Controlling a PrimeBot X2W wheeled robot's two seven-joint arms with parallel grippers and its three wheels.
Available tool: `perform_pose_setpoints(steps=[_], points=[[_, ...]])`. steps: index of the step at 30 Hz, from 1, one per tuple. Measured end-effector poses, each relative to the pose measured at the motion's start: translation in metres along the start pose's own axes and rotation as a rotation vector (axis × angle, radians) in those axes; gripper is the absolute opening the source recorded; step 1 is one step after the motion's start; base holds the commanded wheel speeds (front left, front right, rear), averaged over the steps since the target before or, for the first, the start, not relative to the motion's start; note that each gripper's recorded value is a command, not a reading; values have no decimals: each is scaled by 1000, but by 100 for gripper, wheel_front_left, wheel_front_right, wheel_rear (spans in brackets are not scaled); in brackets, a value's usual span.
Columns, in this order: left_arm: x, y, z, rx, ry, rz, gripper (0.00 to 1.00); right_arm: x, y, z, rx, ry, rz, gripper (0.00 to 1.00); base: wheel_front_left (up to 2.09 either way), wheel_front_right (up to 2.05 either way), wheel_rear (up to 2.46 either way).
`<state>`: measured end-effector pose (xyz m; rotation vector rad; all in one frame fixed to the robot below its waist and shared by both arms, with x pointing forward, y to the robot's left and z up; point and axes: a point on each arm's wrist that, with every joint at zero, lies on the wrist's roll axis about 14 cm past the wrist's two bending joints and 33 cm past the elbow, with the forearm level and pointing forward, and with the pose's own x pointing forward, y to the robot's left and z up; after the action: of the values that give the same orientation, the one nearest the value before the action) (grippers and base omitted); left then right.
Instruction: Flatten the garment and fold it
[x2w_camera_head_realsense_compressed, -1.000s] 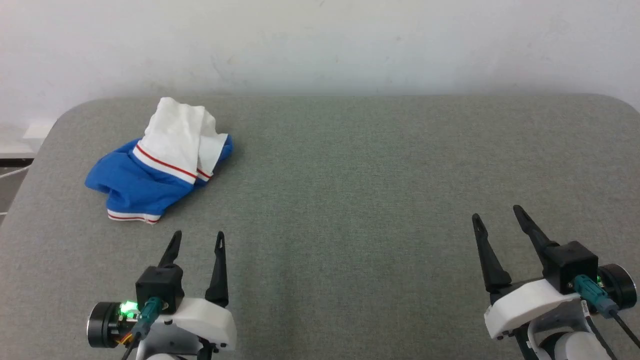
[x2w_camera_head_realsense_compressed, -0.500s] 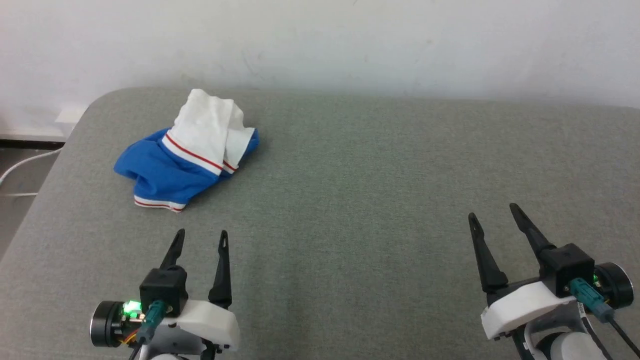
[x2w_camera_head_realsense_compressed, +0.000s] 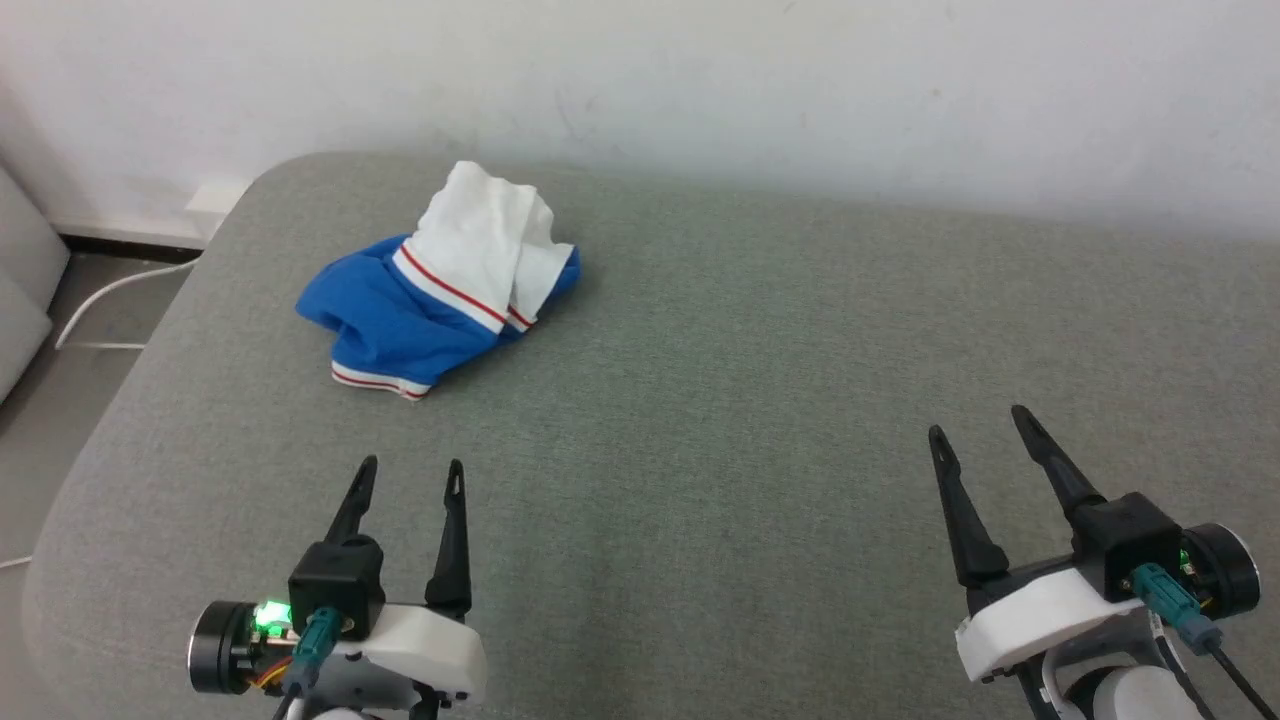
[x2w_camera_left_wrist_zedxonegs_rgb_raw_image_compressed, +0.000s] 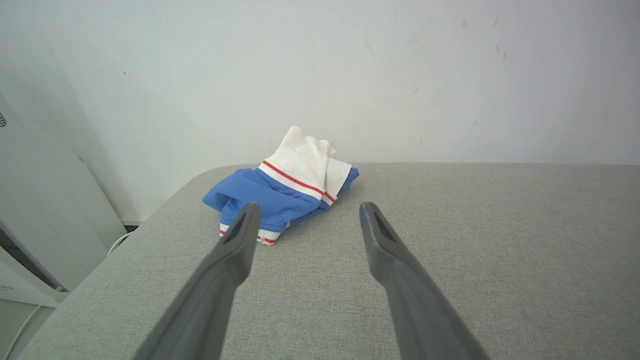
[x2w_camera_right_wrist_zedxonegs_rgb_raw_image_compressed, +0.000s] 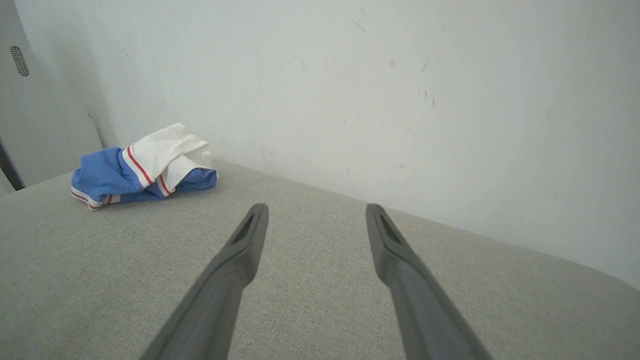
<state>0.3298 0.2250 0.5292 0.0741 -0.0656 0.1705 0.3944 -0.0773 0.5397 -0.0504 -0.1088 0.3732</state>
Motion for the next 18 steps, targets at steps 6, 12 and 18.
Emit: perform_pose_setpoints(steps=[6, 12, 18], points=[[-7, 10, 1, 4, -8, 35, 100, 7, 12, 0, 5, -9, 40, 100, 0, 0, 0], [-14, 18, 1, 8, -15, 62, 100, 14, 26, 1, 11, -22, 83, 100, 0, 0, 0], [-21, 28, 3, 14, -22, 98, 100, 20, 40, 2, 14, -35, 127, 100, 0, 0, 0]])
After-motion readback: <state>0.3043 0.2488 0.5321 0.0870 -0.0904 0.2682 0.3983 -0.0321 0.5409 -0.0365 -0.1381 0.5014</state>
